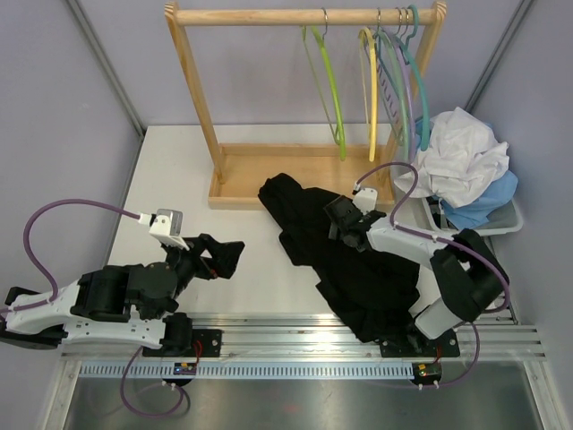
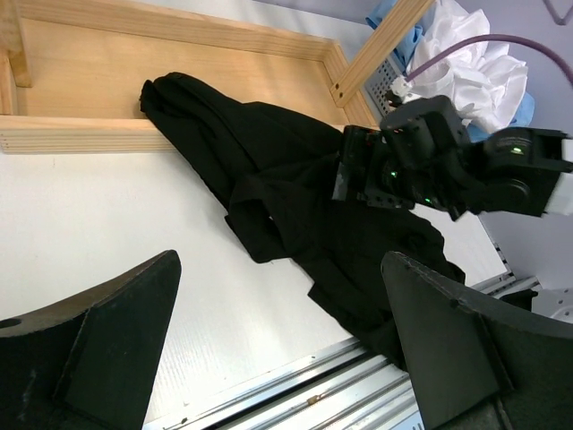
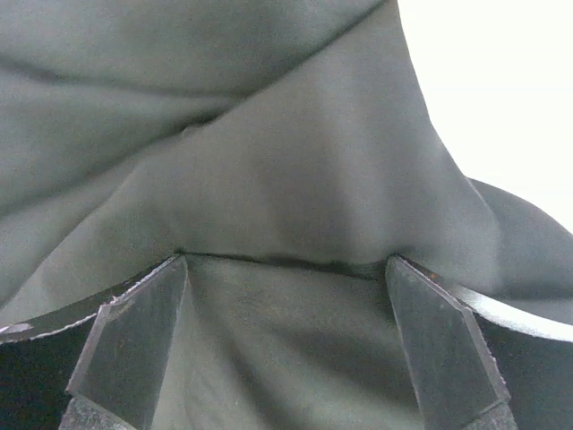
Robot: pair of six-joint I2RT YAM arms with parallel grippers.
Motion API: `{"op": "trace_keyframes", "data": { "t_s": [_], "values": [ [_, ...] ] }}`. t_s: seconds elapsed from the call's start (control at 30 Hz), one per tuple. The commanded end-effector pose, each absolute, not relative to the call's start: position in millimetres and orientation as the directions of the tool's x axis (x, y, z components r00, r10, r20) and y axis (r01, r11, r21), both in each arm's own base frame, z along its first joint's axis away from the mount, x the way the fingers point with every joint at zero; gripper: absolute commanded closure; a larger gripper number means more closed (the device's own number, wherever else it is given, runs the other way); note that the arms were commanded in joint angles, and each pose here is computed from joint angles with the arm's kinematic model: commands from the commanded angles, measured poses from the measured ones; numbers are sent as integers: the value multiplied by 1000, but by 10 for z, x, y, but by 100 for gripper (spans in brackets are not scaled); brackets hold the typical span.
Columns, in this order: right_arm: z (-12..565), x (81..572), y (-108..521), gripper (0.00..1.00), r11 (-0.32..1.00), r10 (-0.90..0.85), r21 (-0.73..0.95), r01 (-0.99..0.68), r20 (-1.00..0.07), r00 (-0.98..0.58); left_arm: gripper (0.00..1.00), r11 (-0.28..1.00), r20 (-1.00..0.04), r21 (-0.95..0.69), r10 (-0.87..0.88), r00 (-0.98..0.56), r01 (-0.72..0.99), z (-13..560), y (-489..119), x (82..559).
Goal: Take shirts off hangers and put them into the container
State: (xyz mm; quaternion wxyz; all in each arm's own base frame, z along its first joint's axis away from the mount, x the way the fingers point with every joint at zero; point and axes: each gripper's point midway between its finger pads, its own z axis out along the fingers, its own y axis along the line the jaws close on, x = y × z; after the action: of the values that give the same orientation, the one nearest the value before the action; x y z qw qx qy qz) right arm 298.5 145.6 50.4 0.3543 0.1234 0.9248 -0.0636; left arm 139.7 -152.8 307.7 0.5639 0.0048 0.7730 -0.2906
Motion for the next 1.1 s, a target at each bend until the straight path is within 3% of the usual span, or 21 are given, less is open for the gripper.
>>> {"op": "trace_keyframes", "data": {
  "t_s": [0.0, 0.2, 0.27, 0.3, 0.33, 0.37, 0.4, 0.57, 0.8, 1.07],
  "values": [
    [354, 3267, 1573, 1, 949, 264, 52, 309, -664, -699, 1, 806, -852, -494, -374, -367, 326, 3166, -1547, 1397],
    [-16, 3341, 1650, 0, 953, 256, 34, 301, -619, -742, 2, 807, -845, -503, -384, -373, 308, 3152, -1456, 1398],
    [-67, 3344, 1702, 6, 958, 254, 57, 280, -614, -747, 2, 807, -845, -503, -384, -371, 309, 3151, -1464, 1401],
    [-91, 3337, 1719, 16, 959, 256, 64, 275, -609, -751, 2, 808, -847, -500, -382, -371, 311, 3151, -1474, 1400],
    [-124, 3311, 1712, 58, 959, 260, 67, 277, -604, -753, 2, 808, -848, -499, -381, -368, 313, 3161, -1472, 1402],
    [-146, 3292, 1695, 87, 956, 266, 66, 285, -603, -752, 2, 811, -851, -493, -376, -366, 313, 3170, -1479, 1405],
    [-126, 3289, 1671, 100, 952, 275, 66, 298, -609, -744, 2, 814, -853, -490, -372, -366, 313, 3170, -1483, 1405],
    [22, 3148, 1511, 100, 934, 315, 69, 350, -623, -716, 2, 817, -855, -485, -367, -366, 313, 3173, -1484, 1405],
    [1350, 2990, 957, 100, 847, 453, 244, 471, -795, -403, 2, 813, -857, -483, -362, -367, 326, 3188, -1544, 1397],
    [2526, 2751, 392, 100, 807, 427, 302, 508, -892, -148, 2, 807, -863, -475, -348, -367, 351, 3293, -1668, 1383]
  ]
}}
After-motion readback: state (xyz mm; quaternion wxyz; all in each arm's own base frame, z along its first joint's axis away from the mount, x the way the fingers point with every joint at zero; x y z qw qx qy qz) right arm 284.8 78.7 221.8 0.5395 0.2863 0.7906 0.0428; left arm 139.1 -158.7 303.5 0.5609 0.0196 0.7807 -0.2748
